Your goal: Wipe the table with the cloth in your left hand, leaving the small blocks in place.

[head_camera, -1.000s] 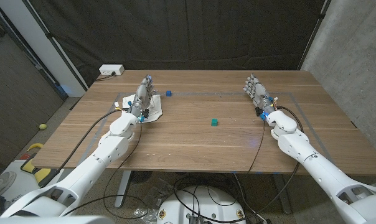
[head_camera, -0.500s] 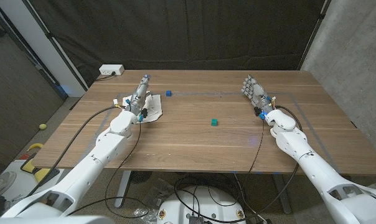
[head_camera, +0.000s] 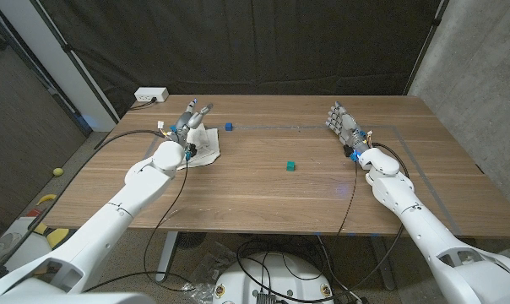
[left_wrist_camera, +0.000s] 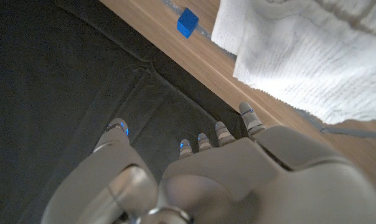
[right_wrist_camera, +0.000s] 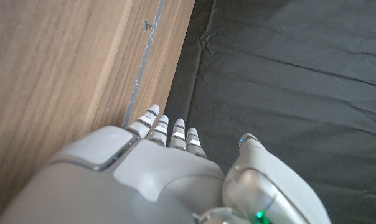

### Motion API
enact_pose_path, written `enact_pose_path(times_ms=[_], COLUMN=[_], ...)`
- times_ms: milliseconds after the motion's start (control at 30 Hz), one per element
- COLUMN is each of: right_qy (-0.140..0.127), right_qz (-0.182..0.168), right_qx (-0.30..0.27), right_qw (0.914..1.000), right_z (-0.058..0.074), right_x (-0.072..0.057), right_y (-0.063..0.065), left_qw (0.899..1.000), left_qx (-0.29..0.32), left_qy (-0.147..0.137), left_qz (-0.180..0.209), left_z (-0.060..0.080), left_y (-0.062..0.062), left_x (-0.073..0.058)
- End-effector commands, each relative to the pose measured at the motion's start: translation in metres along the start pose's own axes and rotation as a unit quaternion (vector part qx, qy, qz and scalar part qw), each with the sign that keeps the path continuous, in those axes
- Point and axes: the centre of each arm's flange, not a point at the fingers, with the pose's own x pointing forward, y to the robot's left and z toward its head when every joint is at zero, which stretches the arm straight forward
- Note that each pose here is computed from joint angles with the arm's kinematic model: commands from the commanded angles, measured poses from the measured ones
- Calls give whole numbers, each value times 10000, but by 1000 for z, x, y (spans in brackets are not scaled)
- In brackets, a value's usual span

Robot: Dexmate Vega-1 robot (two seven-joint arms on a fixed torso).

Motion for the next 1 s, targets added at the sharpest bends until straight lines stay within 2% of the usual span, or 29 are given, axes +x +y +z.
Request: enact_pose_path(times_ms=[33,367,567,867,1000], right_qy=[9,9,10,32,6], right_qz=[-2,3,-8,64,65], right_qx=[28,34,30,20,18], right_qw=[10000,10000,10000,10000,10000], right_z=[-2,-4,-5,-7,-6], right_x=[2,5,6,11,12], right_y=[0,2,1,5,6], left_qw=[9763,9413,9217,8952,8904], left_qx=[1897,2996,3442,3994,4080], left_qy=[1009,1475,1704,1860,1884], left_qz=[-256,-501,-552,-671,-727], left_z=[12,26,28,29,26], left_y=[18,23,24,20,16], left_x=[2,10,12,17,18])
